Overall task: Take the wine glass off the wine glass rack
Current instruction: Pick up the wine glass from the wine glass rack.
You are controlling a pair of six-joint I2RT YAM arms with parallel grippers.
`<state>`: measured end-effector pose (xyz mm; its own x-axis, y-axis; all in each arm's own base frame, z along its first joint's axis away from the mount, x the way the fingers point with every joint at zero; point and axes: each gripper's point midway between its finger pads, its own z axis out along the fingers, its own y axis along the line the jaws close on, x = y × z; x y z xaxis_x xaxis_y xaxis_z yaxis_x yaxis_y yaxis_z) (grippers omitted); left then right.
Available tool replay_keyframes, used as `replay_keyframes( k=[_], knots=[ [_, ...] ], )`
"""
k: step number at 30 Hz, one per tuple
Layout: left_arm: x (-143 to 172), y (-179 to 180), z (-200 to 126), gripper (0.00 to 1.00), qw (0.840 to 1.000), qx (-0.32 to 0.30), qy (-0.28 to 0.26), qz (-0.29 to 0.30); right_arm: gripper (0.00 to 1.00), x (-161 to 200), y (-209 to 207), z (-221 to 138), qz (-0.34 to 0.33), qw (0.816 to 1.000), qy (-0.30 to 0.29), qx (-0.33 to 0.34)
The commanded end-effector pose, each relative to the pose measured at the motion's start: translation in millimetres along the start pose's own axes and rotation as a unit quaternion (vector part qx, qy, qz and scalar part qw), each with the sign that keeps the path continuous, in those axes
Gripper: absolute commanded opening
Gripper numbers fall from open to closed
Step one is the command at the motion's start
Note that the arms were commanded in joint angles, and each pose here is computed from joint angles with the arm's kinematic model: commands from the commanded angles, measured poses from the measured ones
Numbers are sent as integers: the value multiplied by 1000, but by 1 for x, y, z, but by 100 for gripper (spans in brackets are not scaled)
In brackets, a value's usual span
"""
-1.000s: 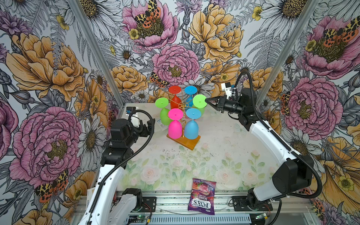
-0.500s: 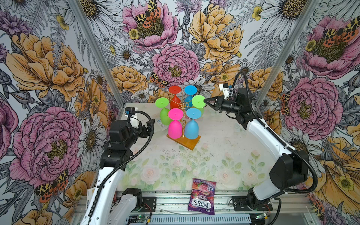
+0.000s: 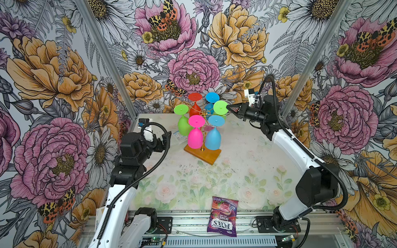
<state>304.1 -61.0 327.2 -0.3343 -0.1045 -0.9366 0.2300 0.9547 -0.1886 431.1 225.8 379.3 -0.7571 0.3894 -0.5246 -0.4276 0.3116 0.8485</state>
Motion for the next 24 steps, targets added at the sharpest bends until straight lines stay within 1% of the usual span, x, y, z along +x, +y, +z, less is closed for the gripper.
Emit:
replay_keyframes(
  k=[1, 15, 18, 24],
  knots=[
    [-14, -10, -8, 99, 1000, 19, -22, 8, 0, -19, 12, -1, -28, 999, -27, -18],
    [-16, -12, -8, 99, 999, 24, -21, 5, 0, -20, 13, -3, -30, 999, -29, -19],
    [-18, -14, -10, 99, 999, 28, -24, 5, 0, -24, 11, -10, -33, 999, -37, -13],
    [-25, -21, -15, 99, 999, 42, -22, -6, 0, -34, 7, -35, -48, 997, -59, 15]
  ],
)
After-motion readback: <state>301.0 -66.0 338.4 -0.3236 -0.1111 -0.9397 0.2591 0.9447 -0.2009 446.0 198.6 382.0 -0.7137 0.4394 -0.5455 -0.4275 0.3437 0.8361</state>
